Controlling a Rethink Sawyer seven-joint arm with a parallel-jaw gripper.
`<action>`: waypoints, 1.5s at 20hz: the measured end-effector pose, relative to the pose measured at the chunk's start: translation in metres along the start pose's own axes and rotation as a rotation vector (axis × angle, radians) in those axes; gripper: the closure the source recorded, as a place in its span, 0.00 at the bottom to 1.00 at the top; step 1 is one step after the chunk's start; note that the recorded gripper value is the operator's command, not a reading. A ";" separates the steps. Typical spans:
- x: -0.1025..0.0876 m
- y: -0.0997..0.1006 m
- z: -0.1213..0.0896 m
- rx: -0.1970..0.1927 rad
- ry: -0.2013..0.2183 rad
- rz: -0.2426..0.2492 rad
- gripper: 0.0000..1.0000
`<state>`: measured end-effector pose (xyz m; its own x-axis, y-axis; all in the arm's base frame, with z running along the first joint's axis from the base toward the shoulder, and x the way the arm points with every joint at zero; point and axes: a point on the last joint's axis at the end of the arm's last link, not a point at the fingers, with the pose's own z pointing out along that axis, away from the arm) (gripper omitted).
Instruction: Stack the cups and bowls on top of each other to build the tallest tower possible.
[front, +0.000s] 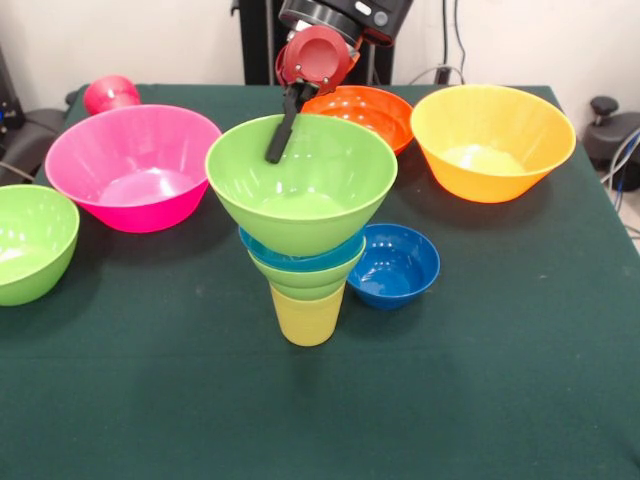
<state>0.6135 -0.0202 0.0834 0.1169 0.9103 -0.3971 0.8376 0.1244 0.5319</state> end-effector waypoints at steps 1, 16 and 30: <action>0.000 0.000 0.000 0.000 0.000 0.000 1.00; 0.000 -0.001 0.000 0.003 0.000 -0.001 1.00; 0.000 0.001 0.000 -0.018 -0.005 -0.001 1.00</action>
<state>0.6144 -0.0204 0.0840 0.1189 0.9082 -0.4013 0.8282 0.1322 0.5446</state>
